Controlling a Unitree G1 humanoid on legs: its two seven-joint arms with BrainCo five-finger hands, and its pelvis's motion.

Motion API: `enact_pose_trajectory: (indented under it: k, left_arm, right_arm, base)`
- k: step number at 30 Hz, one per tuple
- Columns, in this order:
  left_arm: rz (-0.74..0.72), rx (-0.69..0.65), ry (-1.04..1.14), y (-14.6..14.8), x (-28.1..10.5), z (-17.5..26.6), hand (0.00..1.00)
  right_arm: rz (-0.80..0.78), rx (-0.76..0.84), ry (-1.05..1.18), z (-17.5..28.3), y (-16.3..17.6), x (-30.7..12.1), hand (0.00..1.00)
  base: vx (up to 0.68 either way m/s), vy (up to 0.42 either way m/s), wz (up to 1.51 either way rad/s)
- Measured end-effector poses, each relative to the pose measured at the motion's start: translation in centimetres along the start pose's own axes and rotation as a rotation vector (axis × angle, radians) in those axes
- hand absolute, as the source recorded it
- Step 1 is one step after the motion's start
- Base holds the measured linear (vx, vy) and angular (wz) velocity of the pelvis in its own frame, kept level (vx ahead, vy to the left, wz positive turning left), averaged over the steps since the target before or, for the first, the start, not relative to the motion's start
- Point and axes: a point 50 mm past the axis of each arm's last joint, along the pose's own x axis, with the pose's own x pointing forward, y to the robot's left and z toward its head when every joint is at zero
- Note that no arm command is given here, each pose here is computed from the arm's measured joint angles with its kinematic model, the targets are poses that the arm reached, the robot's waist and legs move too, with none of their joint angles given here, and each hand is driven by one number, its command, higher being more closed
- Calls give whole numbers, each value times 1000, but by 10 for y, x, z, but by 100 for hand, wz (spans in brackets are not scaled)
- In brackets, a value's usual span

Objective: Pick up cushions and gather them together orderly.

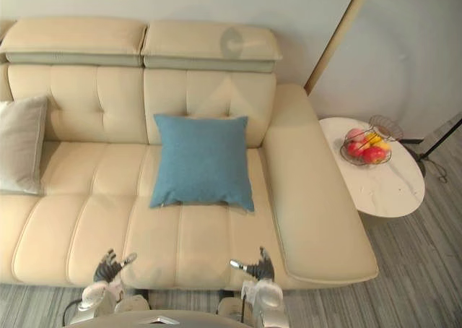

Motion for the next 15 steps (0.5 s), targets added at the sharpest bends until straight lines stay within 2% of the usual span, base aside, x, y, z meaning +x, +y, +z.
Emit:
enact_pose_trajectory:
  k: [5, 8, 12, 15]
  left_arm:
    - [23, 30, -26, 5, 5, 12, 0]
    - [61, -31, -42, 3, 6, 19, 0]
    - [100, -68, -88, 11, 7, 30, 0]
    - [90, -104, -72, 5, 5, 25, 0]
  right_arm:
    - [17, -11, 10, 1, 7, 2, 0]
    - [39, -29, -69, 30, 15, 9, 0]
    - [61, -7, -19, 12, 26, 3, 0]
    - [63, -9, -49, 23, 27, 6, 0]
  base:
    - [-8, 22, -26]
    - [-100, 41, -64]
    - [-92, -61, 18]
    - [-203, -139, -7]
